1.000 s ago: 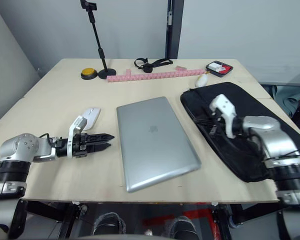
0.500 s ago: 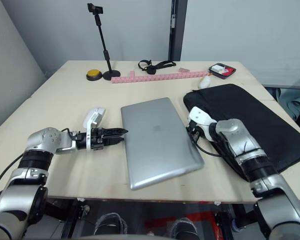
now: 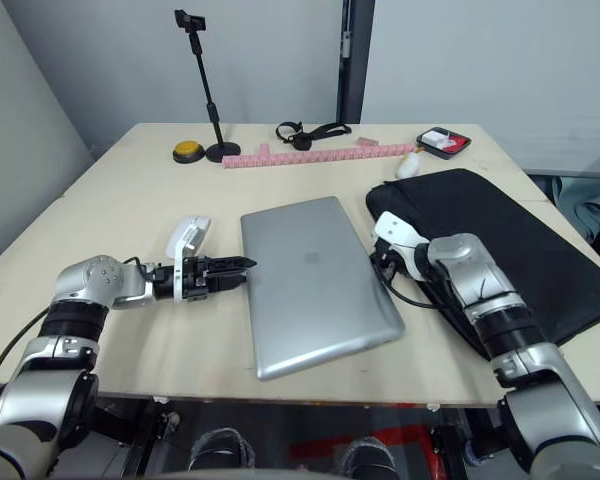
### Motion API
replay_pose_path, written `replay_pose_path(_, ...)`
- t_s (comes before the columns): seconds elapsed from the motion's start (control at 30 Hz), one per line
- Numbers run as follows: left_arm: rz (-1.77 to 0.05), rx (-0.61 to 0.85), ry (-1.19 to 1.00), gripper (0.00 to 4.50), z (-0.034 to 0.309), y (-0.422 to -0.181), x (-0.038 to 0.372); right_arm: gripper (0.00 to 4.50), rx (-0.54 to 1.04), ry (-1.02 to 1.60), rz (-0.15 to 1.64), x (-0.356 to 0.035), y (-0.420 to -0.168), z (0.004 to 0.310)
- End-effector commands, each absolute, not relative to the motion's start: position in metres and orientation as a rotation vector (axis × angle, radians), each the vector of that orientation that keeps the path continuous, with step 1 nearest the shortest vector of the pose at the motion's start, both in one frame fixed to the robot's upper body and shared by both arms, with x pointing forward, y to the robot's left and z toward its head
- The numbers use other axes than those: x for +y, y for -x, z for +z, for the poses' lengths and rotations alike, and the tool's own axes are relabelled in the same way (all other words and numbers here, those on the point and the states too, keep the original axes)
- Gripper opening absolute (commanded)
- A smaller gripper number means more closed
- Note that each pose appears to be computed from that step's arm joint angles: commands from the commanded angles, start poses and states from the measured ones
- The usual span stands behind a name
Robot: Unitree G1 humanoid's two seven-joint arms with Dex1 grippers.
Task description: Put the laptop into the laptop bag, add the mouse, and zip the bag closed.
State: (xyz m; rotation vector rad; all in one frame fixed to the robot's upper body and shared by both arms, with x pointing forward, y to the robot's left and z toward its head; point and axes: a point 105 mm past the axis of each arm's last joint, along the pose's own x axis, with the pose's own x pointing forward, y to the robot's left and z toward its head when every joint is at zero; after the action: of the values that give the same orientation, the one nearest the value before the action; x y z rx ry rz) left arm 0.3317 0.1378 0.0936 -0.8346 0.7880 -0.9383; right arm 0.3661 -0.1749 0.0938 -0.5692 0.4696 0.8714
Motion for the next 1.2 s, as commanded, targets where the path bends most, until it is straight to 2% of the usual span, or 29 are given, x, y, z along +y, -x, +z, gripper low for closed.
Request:
replay_pose_path(0.03,-0.917,0.765,0.886,3.63,0.095,-0.339,0.133,0.00,0.391,0.552,1.023,-0.140,-0.360,0.106)
replay_pose_path(0.23,-0.919,0.784,0.866,1.54,0.092,-0.338,0.129,0.00,0.411,0.521,1.081,-0.133,-0.350,0.104)
replay_pose_path(0.63,-0.968,0.775,0.842,1.54,0.097,-0.336,0.126,0.00,0.422,0.537,1.036,-0.141,-0.354,0.104)
replay_pose_path(0.8,-1.010,0.747,0.860,0.33,0.111,-0.335,0.123,0.00,0.422,0.540,1.025,-0.144,-0.356,0.105)
replay_pose_path(1.2,-1.029,0.784,0.805,0.30,0.116,-0.330,0.119,0.00,0.379,0.502,1.065,-0.136,-0.353,0.118)
